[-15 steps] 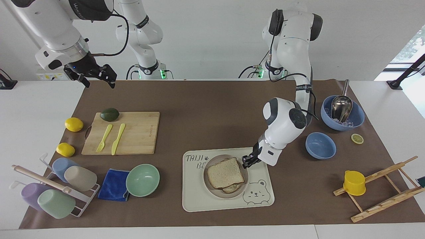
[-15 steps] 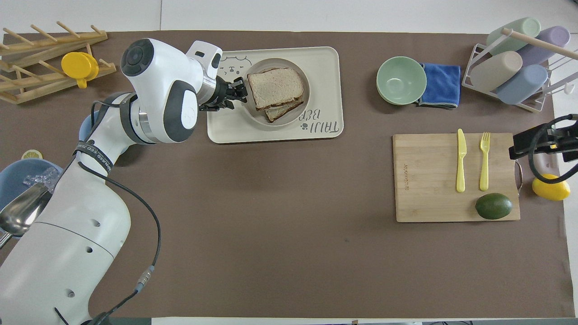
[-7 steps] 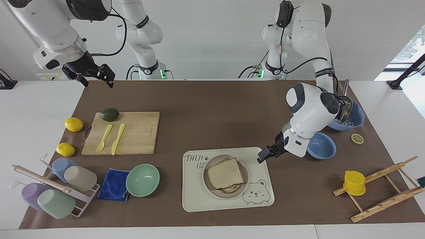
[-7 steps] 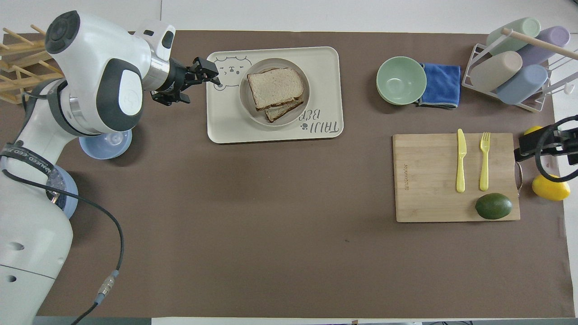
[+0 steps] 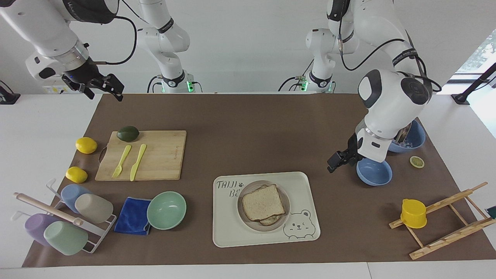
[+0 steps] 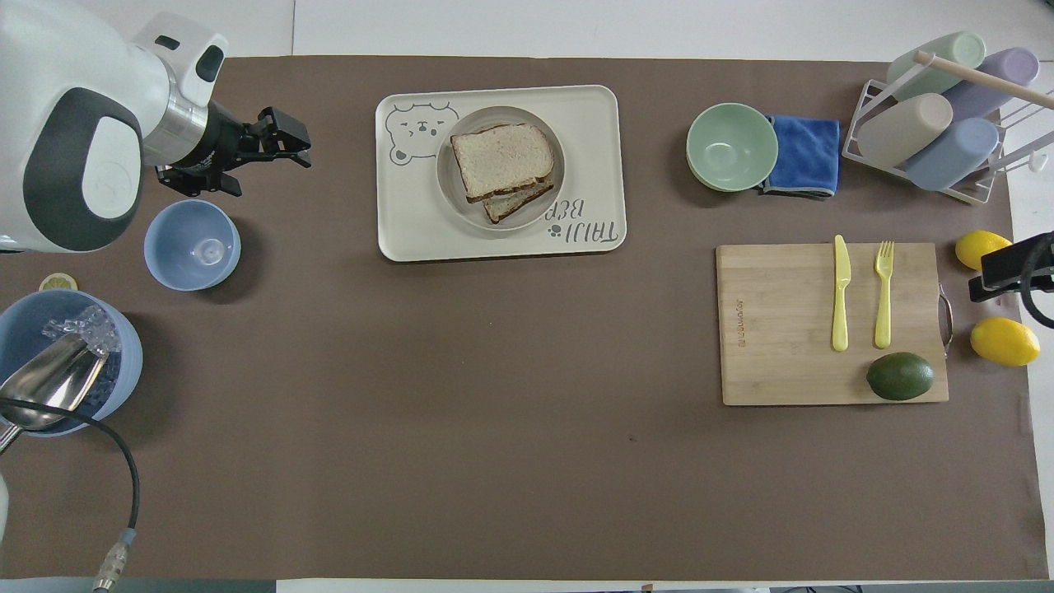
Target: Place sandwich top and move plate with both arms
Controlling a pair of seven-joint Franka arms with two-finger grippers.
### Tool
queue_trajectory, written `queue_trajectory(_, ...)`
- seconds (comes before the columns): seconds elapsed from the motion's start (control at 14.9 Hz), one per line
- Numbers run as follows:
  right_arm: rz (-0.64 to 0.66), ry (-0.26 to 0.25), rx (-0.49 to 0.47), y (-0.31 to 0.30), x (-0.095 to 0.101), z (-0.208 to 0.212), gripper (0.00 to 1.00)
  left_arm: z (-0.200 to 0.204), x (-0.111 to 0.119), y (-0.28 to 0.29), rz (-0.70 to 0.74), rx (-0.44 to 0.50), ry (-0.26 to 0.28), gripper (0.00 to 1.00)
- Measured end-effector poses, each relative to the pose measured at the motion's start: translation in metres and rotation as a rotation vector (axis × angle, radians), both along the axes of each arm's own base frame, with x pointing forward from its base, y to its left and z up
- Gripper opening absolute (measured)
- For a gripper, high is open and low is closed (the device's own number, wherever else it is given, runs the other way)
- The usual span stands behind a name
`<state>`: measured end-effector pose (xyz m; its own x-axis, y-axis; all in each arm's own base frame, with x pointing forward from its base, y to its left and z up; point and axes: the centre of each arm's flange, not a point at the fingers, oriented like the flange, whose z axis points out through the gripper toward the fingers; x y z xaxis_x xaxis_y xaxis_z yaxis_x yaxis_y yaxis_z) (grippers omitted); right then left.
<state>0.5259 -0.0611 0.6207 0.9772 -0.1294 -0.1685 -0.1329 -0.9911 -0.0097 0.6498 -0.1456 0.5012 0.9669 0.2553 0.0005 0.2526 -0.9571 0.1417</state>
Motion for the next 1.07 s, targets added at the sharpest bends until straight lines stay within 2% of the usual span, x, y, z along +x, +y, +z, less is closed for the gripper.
queue_trajectory(0.33, 0.000, -0.003, 0.000, 0.000, -0.002, 0.003, 1.00, 0.017, -0.008, 0.019, 0.018, 0.012, 0.017, 1.00)
queue_trajectory(0.54, 0.000, -0.003, 0.000, 0.000, -0.002, 0.003, 1.00, 0.049, -0.024, 0.048, 0.000, 0.050, 0.027, 1.00)
queue_trajectory(0.87, 0.002, -0.001, 0.000, 0.001, -0.002, 0.002, 1.00, 0.126, -0.092, 0.107, -0.183, 0.062, 0.053, 1.00)
queue_trajectory(1.07, 0.011, -0.001, 0.000, 0.006, -0.001, 0.002, 1.00, 0.141, -0.136, 0.116, -0.260, 0.072, 0.101, 1.00)
